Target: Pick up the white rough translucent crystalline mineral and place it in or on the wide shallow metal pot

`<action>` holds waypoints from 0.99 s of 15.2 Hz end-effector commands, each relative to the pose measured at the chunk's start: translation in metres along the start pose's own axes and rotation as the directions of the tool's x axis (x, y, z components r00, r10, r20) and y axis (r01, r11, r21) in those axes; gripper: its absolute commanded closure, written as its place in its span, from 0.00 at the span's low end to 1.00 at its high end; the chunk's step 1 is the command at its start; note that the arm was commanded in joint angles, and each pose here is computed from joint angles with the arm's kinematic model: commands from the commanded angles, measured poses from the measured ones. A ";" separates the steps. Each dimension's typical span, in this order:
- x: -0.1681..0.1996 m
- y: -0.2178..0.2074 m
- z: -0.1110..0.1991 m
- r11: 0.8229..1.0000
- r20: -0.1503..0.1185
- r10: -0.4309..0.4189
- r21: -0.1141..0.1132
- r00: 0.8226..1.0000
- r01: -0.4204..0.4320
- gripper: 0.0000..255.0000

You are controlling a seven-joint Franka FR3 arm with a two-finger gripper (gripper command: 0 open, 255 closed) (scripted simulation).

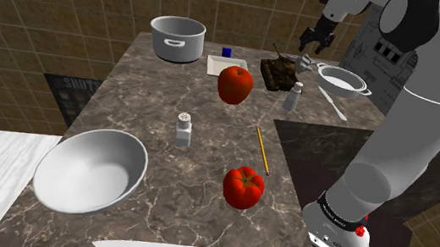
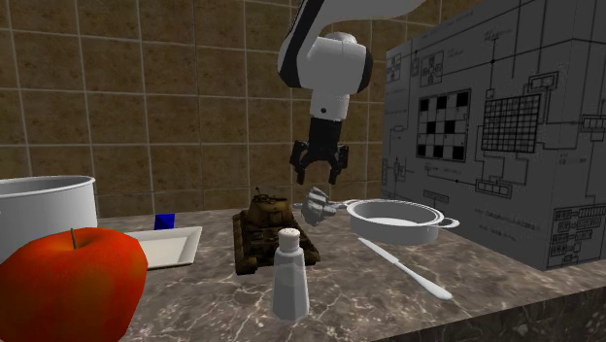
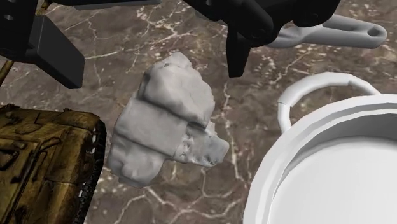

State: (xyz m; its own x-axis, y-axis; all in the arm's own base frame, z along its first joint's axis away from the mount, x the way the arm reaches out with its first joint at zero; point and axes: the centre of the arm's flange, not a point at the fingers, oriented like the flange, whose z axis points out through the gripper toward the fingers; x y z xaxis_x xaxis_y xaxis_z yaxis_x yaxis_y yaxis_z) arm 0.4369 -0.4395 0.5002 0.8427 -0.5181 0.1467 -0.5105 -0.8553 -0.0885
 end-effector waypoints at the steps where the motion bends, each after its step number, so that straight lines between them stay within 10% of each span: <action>1: 0.002 0.002 0.010 1.000 0.000 0.001 0.000 1.000 -0.001 0.00; 13: 0.002 0.002 0.034 1.000 0.000 0.001 0.000 1.000 -0.001 0.00; 14: 0.003 0.002 0.034 1.000 0.000 0.001 0.000 1.000 -0.001 1.00; 15: 0.003 0.002 0.034 1.000 0.000 0.001 0.000 1.000 -0.001 1.00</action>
State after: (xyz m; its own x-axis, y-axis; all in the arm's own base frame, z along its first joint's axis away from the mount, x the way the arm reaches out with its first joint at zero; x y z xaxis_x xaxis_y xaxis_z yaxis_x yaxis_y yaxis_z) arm 0.4436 -0.4439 0.4713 0.8401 -0.5192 0.1569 -0.5117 -0.8546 -0.0882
